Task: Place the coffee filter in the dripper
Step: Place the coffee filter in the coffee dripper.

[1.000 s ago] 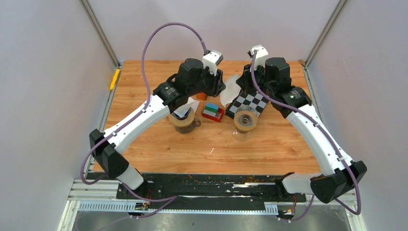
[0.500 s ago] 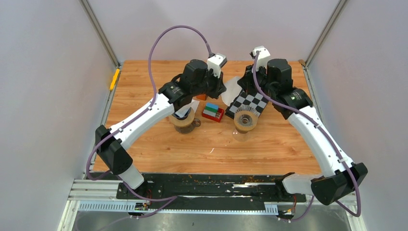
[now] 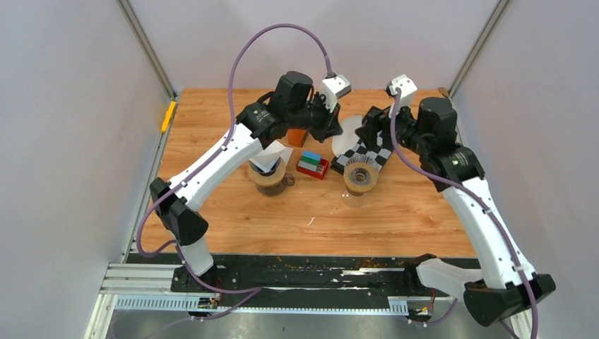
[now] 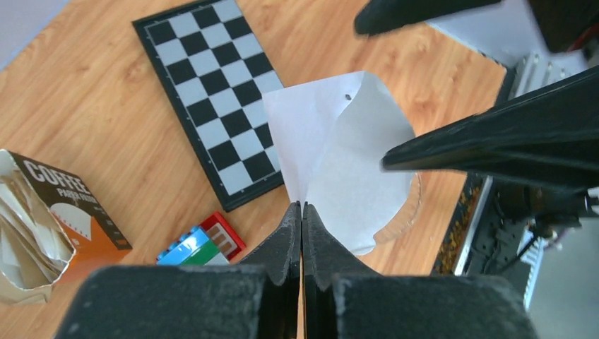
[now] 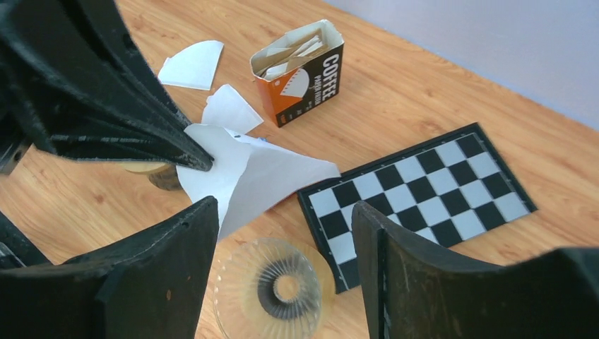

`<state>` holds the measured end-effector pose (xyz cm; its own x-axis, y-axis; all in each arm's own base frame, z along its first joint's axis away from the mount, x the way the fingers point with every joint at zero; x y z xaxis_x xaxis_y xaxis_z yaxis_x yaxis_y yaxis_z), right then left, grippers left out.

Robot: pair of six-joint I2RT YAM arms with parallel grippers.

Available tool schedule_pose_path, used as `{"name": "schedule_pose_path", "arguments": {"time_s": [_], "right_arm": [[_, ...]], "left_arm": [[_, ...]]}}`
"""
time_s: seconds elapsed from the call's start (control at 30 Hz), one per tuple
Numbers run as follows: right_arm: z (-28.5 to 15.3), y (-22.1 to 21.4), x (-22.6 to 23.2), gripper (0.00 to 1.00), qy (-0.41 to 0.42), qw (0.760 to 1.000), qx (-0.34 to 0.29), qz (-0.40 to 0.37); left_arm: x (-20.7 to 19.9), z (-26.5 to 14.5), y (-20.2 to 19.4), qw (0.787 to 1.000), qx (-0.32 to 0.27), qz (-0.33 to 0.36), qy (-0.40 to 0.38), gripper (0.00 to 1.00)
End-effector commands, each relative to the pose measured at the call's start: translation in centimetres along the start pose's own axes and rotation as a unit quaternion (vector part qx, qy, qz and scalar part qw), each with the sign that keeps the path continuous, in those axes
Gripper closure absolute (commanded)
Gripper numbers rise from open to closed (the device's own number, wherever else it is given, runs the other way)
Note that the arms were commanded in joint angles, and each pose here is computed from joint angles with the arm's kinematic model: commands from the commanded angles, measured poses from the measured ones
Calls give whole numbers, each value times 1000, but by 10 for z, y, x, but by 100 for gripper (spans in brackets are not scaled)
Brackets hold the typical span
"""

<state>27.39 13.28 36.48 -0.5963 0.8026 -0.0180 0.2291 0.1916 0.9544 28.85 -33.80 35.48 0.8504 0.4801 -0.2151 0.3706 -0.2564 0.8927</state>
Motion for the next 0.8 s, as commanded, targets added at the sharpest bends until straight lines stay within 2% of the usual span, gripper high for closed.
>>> {"name": "schedule_pose_path", "arguments": {"time_s": [0.0, 0.2, 0.33, 0.77], "right_arm": [[-41, 13, 2, 29, 2, 997, -30, -65], [-76, 10, 2, 27, -4, 996, -38, -85], [-90, 9, 0, 27, -17, 995, -44, -90], [-106, -6, -10, 28, -66, 994, -23, -88]], "left_arm": [[-16, -12, -7, 995, 61, 51, -66, 100], [-27, -17, -17, 983, 131, 84, -96, 100], [-37, -17, -18, 977, 149, 98, -114, 100], [-50, 0, -25, 964, 199, 146, -102, 100]]}}
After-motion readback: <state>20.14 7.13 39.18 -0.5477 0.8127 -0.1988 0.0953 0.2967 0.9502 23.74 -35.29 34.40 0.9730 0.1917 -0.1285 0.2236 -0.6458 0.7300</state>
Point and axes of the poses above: each gripper's point midway between its finger pads, its own z axis out along the fingers, its own x axis along the line the jaws close on, y = z × x, the point moved 6 cm from there along -z, back along the fingers, and after that the axes turned 5 degrees about -z, right-handed, at the moved point
